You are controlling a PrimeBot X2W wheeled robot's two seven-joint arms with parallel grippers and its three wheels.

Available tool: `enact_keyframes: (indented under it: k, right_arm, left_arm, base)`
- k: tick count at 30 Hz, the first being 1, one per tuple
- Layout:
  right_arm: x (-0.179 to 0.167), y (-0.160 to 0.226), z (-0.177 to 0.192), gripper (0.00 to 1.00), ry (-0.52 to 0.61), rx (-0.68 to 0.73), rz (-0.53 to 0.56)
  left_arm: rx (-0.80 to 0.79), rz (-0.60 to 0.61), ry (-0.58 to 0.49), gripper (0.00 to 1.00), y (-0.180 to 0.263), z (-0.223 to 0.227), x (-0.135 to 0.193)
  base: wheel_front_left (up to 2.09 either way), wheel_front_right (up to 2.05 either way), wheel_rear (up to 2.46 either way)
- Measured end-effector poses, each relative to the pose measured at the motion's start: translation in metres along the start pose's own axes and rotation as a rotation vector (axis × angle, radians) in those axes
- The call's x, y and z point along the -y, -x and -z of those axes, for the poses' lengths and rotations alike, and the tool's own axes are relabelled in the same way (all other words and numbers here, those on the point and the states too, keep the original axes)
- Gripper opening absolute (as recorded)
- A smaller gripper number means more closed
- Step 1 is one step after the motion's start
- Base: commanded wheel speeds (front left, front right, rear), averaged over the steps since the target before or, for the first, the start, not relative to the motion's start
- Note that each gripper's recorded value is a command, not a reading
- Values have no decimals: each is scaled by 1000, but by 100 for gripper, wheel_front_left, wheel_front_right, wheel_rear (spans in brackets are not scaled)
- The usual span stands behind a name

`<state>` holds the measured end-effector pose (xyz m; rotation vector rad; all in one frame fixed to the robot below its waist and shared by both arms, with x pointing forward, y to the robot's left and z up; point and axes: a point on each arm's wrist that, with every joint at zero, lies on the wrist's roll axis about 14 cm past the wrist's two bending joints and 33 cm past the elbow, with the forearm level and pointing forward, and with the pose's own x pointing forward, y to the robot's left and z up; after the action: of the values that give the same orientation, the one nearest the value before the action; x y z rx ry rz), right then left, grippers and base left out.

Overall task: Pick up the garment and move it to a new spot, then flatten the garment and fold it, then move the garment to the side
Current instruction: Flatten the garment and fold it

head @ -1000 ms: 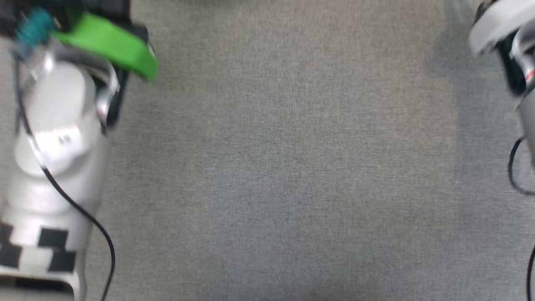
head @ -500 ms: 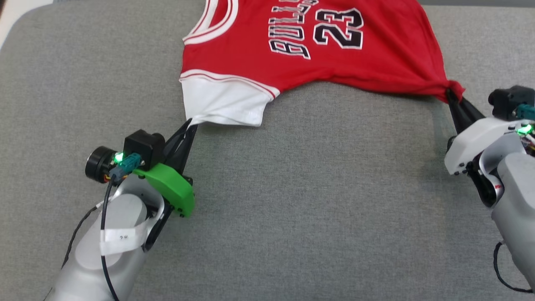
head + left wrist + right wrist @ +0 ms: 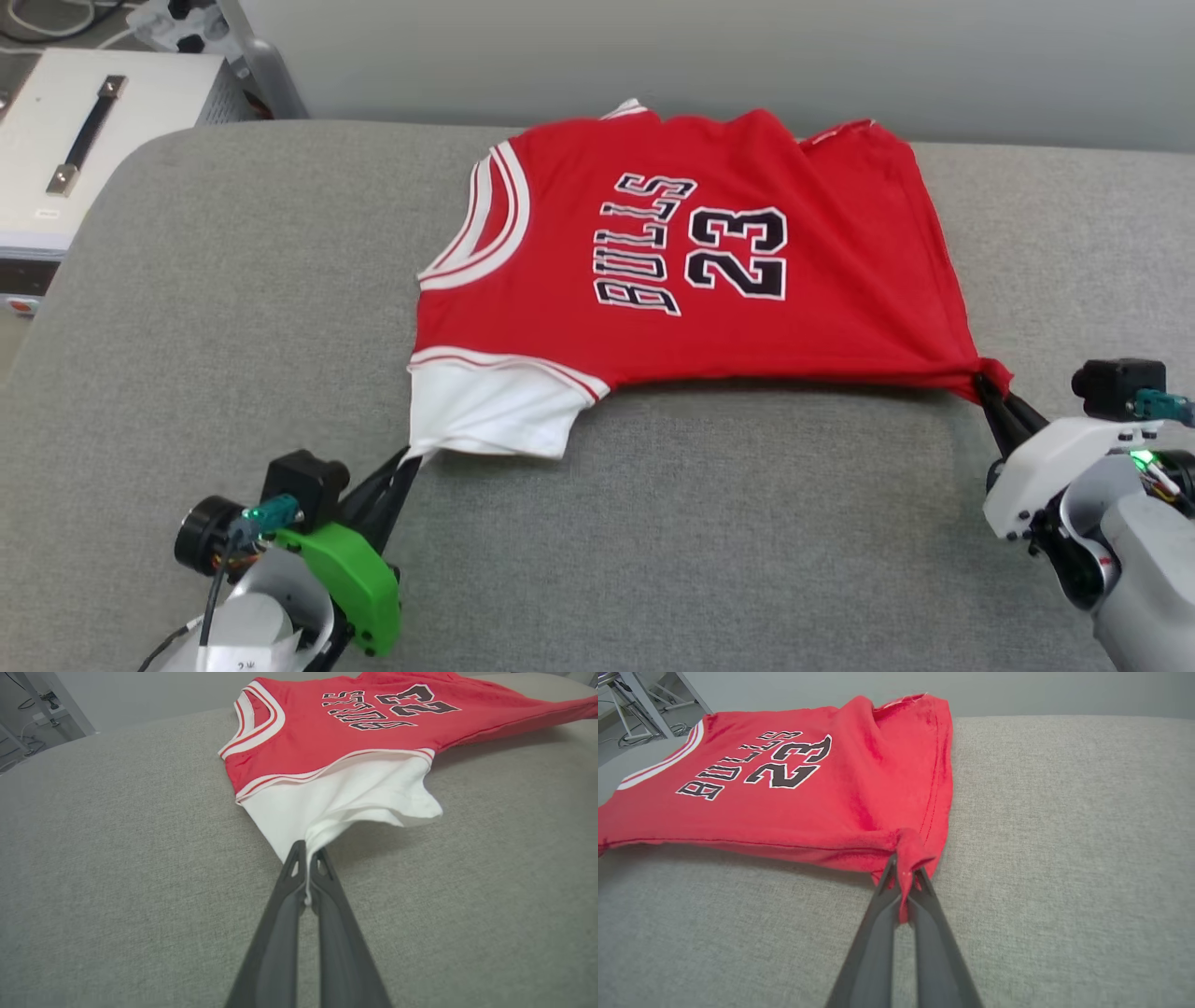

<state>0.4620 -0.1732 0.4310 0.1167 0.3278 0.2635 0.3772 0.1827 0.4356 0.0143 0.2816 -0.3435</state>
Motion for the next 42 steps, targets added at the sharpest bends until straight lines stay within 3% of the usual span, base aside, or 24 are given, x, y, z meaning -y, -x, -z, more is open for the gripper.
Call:
enact_keyframes:
  k: [13, 35, 42]
  right_arm:
    - [20, 62, 32, 0, -131, -92, 59]
    - [47, 158, 81, 0, -137, -308, 111]
    - [44, 163, 64, 0, -133, -265, 100]
  left_arm:
    - [-19, 99, 18, 0, 53, 2, 43]
    - [-155, 288, 120, 0, 119, 43, 112]
    - [-111, 268, 120, 0, 117, 31, 103]
  base:
    - [0, 0, 0]
    - [0, 0, 0]
    - [0, 0, 0]
